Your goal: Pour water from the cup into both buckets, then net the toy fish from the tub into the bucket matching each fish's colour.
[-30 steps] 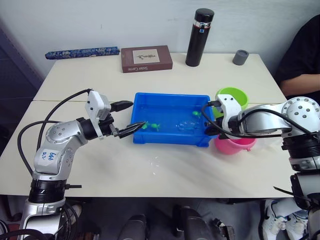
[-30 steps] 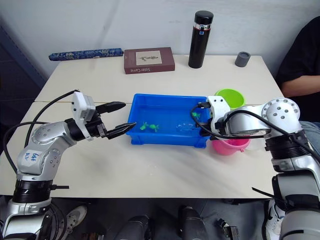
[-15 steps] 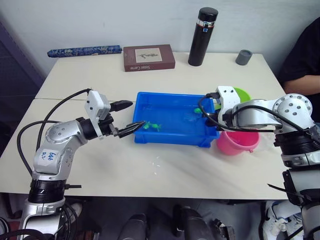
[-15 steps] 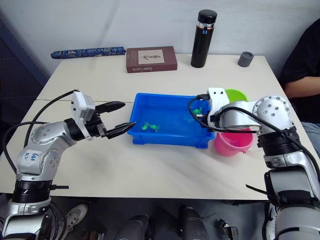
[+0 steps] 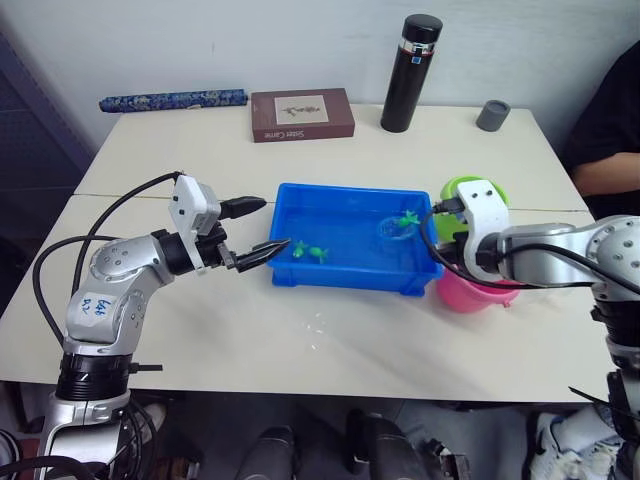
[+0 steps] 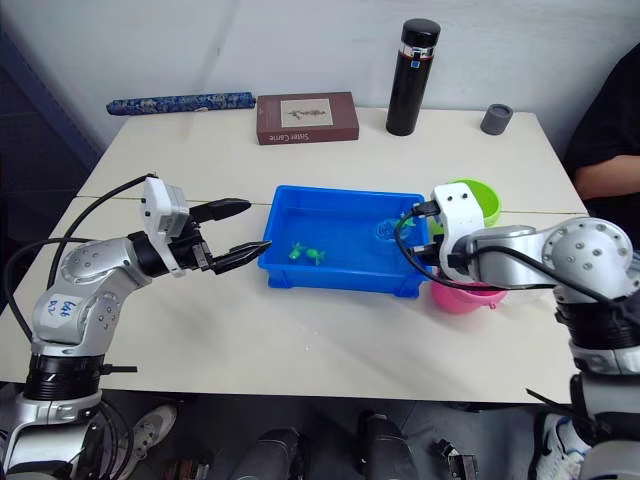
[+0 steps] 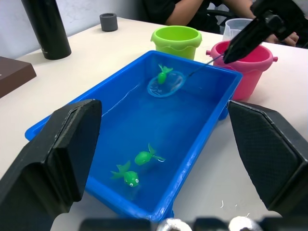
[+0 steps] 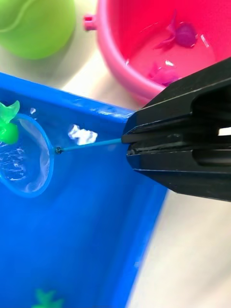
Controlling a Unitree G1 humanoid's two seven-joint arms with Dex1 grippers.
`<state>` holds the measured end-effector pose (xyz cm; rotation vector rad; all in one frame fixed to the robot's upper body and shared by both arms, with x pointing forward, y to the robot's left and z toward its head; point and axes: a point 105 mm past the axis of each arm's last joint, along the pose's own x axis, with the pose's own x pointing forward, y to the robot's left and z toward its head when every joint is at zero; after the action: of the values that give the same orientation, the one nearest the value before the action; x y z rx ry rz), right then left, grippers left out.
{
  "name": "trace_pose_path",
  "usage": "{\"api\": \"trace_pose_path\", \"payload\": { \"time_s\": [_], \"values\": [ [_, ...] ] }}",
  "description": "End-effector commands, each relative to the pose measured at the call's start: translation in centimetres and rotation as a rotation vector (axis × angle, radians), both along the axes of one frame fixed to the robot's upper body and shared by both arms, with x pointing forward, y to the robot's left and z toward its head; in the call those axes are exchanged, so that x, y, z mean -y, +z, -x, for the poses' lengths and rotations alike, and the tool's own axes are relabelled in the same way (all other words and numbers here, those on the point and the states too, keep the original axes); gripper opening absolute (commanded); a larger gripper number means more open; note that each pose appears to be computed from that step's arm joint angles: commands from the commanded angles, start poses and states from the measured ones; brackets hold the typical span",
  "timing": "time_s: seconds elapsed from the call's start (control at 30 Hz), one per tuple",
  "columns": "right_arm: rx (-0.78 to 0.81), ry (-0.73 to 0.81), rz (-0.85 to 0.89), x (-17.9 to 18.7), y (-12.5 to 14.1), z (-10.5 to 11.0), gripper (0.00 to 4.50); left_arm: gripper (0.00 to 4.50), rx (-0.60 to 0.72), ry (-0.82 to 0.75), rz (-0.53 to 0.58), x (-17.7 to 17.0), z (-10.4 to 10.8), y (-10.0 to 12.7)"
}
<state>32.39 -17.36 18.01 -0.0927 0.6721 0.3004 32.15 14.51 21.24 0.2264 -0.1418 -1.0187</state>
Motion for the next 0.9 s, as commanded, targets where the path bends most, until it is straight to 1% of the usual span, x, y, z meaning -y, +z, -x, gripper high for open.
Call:
{"api": "trace_pose_path", "payload": {
  "time_s": [0.03, 0.3, 0.47, 0.53, 0.67, 0.8, 0.9],
  "values": [
    [0.107, 0.086, -0.038, 0.0, 1.8, 0.4, 0.00, 4.47, 0.041, -0.011, 0.004, -0.6, 0.2, 1.3],
    [0.205, 0.189, -0.084, 1.0, 1.3, 0.9, 0.00, 4.47, 0.051, -0.031, -0.023, -0.9, -0.2, 1.8],
    [0.294, 0.210, -0.145, 2.0, 2.1, 1.1, 0.00, 4.47, 0.058, -0.063, -0.035, -0.7, -0.7, 2.2],
    [0.326, 0.194, -0.168, 2.6, 2.7, 1.0, 0.00, 4.47, 0.064, -0.073, -0.036, -0.5, -0.8, 2.5],
    [0.393, 0.145, -0.159, 4.3, 4.0, 0.6, 0.00, 4.47, 0.076, -0.108, -0.042, 0.0, -1.1, 2.9],
    [0.442, 0.024, -0.125, 8.1, 5.2, 0.0, 0.00, 4.47, 0.086, -0.130, -0.044, 0.5, -1.4, 3.4],
    [0.462, -0.016, -0.118, 9.4, 5.7, -0.2, 0.00, 4.47, 0.086, -0.130, -0.047, 0.4, -1.4, 3.3]
  ]
}}
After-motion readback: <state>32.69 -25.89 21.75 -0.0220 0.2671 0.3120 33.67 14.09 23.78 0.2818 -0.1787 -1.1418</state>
